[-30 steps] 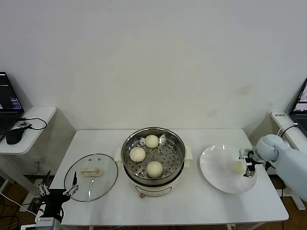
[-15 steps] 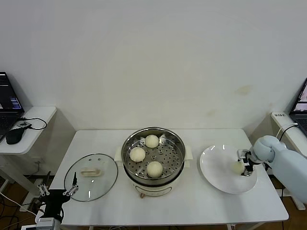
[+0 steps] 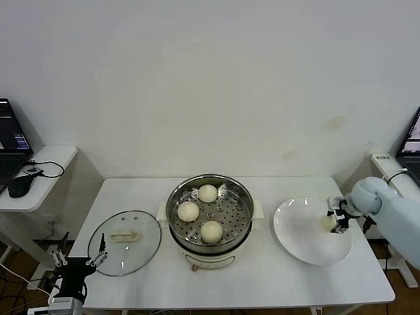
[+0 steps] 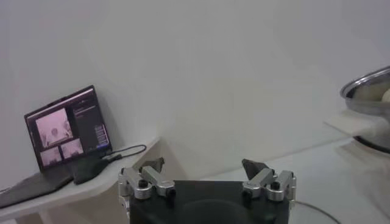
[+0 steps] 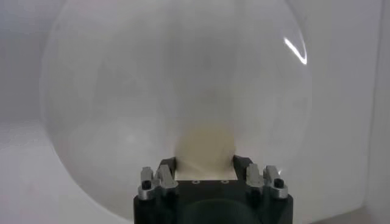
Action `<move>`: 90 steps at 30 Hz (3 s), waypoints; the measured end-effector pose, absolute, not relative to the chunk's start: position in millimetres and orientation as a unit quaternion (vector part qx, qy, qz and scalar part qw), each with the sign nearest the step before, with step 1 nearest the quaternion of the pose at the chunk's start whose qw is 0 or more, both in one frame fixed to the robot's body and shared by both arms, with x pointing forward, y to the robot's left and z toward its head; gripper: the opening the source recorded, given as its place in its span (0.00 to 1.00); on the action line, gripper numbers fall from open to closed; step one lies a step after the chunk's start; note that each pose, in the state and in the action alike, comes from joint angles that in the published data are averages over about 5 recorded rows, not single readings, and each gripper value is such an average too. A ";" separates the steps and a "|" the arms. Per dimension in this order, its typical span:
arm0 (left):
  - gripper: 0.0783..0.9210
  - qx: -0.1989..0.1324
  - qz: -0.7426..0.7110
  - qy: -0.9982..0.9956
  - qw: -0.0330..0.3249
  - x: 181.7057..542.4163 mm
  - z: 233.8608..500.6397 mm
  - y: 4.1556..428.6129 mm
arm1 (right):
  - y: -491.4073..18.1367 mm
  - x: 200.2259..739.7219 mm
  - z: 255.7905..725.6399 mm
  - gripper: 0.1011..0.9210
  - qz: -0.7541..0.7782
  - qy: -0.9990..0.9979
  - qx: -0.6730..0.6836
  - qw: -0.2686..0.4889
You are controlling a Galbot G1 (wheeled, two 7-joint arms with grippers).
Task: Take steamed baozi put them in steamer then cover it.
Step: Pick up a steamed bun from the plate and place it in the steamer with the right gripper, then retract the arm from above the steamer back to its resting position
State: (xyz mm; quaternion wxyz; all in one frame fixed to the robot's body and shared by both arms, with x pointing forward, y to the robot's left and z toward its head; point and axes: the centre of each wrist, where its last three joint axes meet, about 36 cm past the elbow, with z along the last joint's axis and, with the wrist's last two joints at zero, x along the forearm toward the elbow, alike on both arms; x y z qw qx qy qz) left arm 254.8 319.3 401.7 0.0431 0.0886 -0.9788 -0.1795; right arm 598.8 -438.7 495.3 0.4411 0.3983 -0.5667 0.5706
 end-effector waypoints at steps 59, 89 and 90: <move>0.88 0.096 -0.136 -0.985 0.050 261.2 406.0 317.5 | -115.0 595.5 580.9 0.63 0.546 -0.594 0.492 0.328; 0.88 0.097 -0.152 -0.982 0.055 271.7 399.9 320.7 | -195.9 545.0 615.2 0.88 0.447 -0.738 0.447 0.237; 0.88 0.097 -0.153 -0.982 0.055 272.3 399.3 320.8 | -203.7 539.3 611.4 0.88 0.436 -0.752 0.440 0.226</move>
